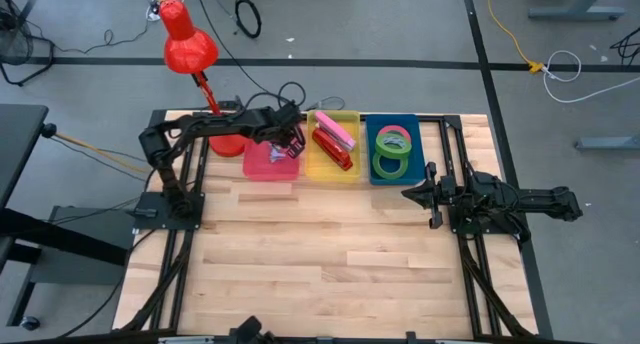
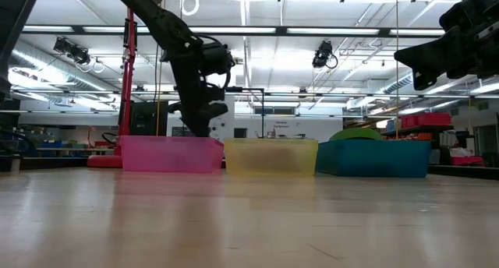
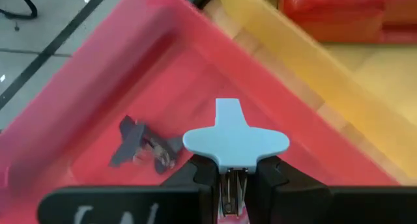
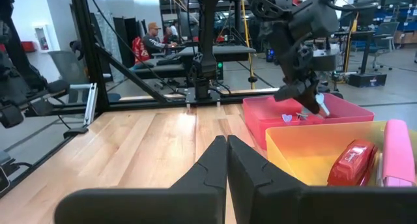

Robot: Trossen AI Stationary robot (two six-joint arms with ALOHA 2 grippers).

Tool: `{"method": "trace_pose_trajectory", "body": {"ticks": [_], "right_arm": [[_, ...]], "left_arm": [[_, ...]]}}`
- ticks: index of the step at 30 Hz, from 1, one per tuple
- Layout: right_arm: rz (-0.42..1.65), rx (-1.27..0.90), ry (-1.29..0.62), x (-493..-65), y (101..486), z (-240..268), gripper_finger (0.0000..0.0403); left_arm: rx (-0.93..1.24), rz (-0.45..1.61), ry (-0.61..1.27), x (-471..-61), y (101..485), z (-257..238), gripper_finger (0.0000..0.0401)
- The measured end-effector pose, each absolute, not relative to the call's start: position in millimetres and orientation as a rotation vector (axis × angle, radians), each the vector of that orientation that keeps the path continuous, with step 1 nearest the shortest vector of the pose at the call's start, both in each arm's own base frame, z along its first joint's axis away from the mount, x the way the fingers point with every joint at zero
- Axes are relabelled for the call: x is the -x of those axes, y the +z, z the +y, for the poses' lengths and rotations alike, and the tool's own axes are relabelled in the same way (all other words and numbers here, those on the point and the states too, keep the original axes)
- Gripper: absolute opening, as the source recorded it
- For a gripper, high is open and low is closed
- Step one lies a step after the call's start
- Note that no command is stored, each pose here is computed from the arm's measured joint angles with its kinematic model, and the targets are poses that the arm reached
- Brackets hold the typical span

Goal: Pick and place Stapler, Stapler remover, tape
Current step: Put the blue staple remover into the pink bin, then return to Home Position

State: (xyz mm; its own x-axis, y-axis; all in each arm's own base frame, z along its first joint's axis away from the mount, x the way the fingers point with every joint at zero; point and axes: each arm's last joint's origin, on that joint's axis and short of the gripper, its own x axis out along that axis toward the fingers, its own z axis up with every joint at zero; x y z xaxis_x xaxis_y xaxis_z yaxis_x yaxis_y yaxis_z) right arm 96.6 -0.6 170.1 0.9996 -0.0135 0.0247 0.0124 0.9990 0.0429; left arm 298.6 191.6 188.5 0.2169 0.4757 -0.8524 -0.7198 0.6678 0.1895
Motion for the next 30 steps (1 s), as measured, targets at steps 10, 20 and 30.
{"method": "trace_pose_trajectory", "body": {"ticks": [10, 20, 30], "right_arm": [[-0.025, -0.043, -0.013, -96.6, 170.1, -0.6, 0.0016], [-0.025, -0.043, -0.013, -96.6, 170.1, -0.6, 0.0016], [-0.025, -0.043, -0.013, -96.6, 170.1, -0.6, 0.0016]], "left_arm": [[0.273, 1.058, 0.836, -305.1, 176.0, 195.5, 0.0046], [0.268, 1.065, 0.832, -305.3, 174.9, 195.5, 0.0055], [0.283, 1.049, 0.853, -305.7, 175.3, 195.8, 0.0183]]}}
